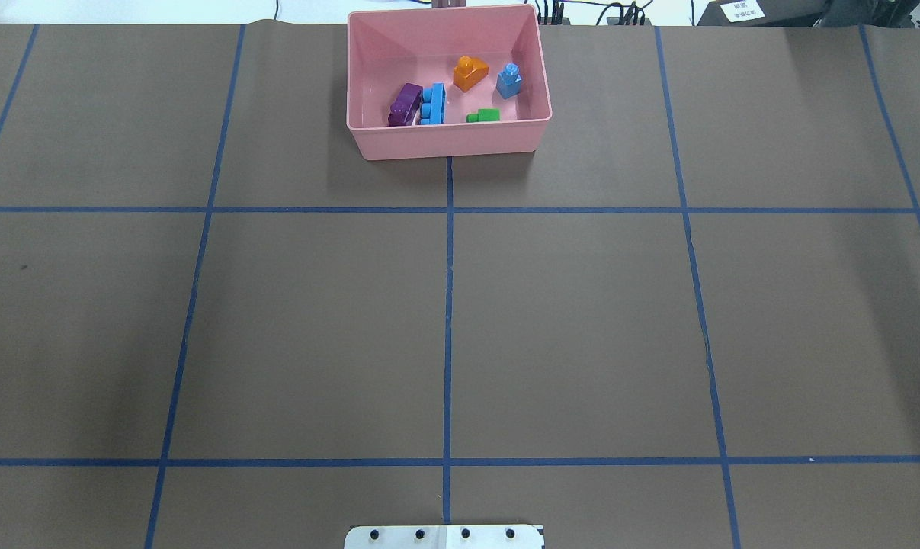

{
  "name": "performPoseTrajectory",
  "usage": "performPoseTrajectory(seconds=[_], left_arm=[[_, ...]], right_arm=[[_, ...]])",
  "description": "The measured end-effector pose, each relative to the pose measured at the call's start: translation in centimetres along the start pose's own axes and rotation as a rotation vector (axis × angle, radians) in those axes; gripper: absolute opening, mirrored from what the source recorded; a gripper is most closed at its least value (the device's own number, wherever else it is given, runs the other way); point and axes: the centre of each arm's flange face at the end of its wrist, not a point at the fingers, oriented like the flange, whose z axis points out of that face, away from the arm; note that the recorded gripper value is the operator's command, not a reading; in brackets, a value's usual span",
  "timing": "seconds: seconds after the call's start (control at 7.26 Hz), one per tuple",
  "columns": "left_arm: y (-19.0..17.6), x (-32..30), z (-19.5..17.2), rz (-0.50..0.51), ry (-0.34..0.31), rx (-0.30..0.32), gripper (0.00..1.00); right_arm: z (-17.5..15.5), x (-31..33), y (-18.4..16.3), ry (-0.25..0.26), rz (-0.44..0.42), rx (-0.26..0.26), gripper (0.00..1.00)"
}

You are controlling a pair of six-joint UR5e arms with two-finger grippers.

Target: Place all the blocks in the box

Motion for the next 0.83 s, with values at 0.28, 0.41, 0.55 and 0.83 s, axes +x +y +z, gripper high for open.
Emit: performPoseTrajectory(seconds=[0.28,0.41,0.55,0.83], left_arm=[[0.3,-0.7,0.8,-0.046,0.004,-0.015,1.0],[0.5,-0.9,1.0,-0.051,0.004,-0.017,1.0],[0.5,-0.9,1.0,-0.05,0.003,-0.015,1.0],[0.4,-0.8,1.0,-0.048,0.003,-0.014,1.0]], right_arm=[[0.3,1.3,1.2,0.044,0.015,-0.008,1.0],[0.2,1.9,1.5,0.097,0.012,-0.007,1.0],[0.1,2.2,1.6,0.128,0.008,-0.007,1.0],[0.0,1.9,1.2,0.115,0.005,-0.002,1.0]])
